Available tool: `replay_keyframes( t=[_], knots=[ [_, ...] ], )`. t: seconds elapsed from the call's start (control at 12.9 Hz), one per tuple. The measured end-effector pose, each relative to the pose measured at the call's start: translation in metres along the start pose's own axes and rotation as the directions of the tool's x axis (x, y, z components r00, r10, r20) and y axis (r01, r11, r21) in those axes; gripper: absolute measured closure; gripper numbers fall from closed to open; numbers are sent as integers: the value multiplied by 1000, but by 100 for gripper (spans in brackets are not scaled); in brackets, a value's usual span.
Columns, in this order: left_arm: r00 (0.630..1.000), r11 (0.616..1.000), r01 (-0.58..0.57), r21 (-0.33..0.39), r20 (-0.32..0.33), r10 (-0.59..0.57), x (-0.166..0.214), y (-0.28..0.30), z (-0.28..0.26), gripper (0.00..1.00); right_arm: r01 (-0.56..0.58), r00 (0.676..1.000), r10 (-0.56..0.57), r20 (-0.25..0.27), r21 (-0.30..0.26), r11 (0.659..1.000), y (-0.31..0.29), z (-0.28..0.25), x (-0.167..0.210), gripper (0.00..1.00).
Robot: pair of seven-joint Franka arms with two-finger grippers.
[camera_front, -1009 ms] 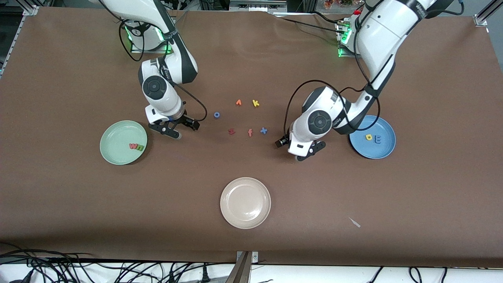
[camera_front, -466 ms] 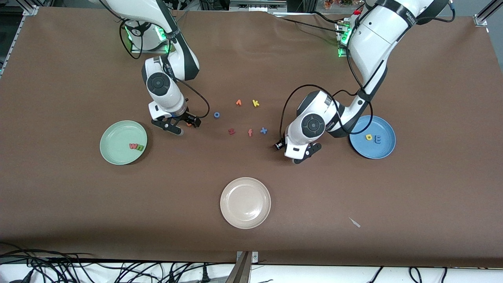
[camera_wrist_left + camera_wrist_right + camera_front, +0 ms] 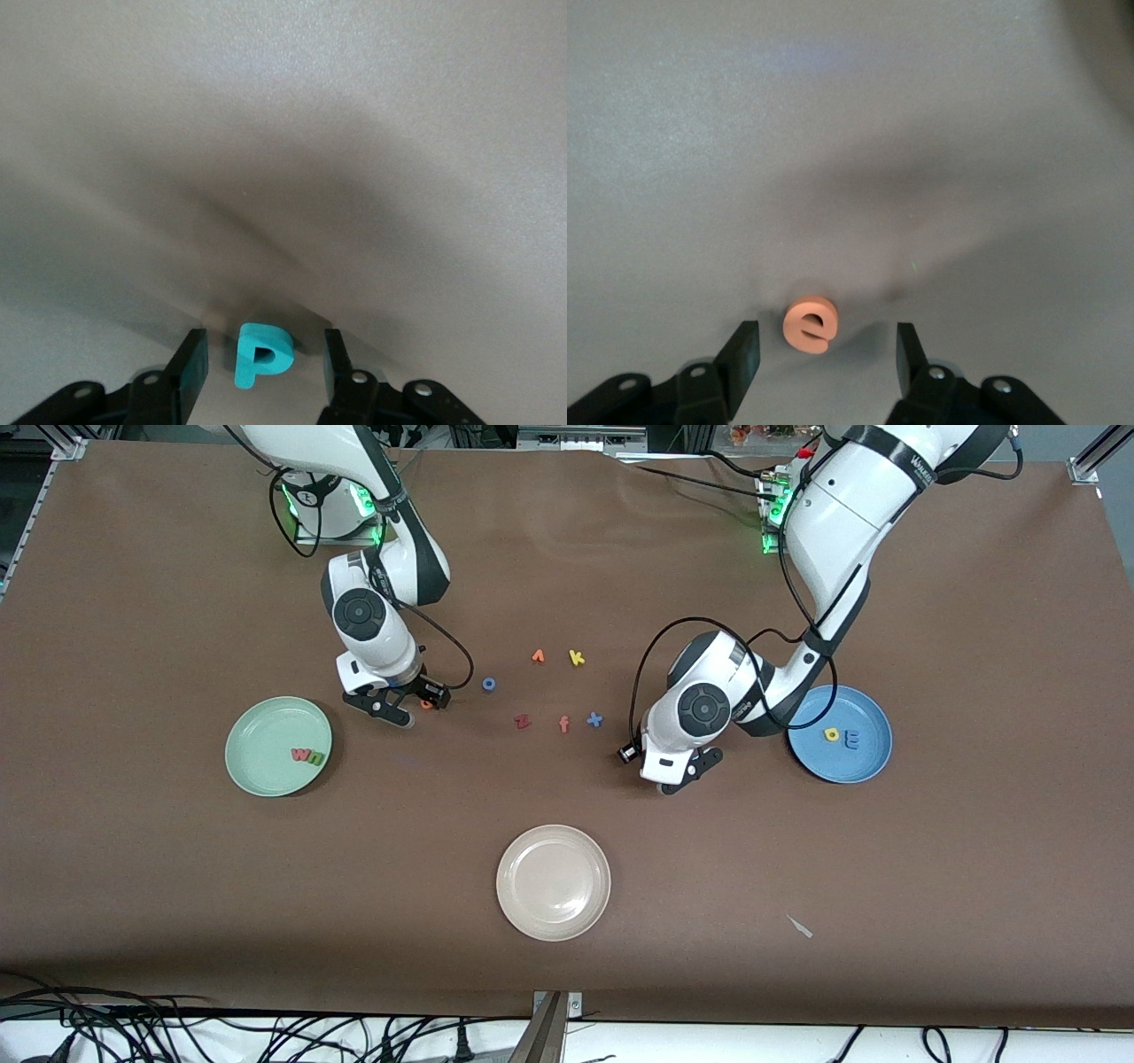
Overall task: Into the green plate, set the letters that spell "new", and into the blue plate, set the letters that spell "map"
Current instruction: 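Grasp teal p with the left gripper while the right gripper grasps orange e, then place teal p on blue plate while the right gripper places e on green plate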
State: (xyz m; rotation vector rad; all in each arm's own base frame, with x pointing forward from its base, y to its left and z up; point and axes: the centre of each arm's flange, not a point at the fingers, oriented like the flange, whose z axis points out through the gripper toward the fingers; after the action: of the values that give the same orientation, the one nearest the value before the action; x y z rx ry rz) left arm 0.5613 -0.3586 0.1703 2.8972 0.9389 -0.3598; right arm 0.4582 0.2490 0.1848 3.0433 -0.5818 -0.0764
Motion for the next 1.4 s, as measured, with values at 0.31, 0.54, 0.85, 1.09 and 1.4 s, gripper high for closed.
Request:
replay_keyframes(
  t=[0.31,0.54,0.85,1.09,1.4],
  knots=[
    [1000,1000,1,-3,-1,-1,0,1,-1,64,10,1000,-10,2,-5,1000,-3,6,-5,35],
    [1000,1000,0,-4,-2,0,0,1,-1,71,14,1000,-14,-2,-5,1000,-4,10,-6,41],
    [1000,1000,0,-28,-22,-1,17,4,-26,71,12,1000,-12,-6,-1,1000,-4,9,-4,49],
    [997,995,-83,54,-3,83,48,-23,-96,71,12,1000,-12,-8,1,1000,-4,9,-4,56],
    [958,947,-271,174,143,248,105,-109,-159,71,14,1000,-14,-13,6,1000,-6,8,-4,71]
  ],
)
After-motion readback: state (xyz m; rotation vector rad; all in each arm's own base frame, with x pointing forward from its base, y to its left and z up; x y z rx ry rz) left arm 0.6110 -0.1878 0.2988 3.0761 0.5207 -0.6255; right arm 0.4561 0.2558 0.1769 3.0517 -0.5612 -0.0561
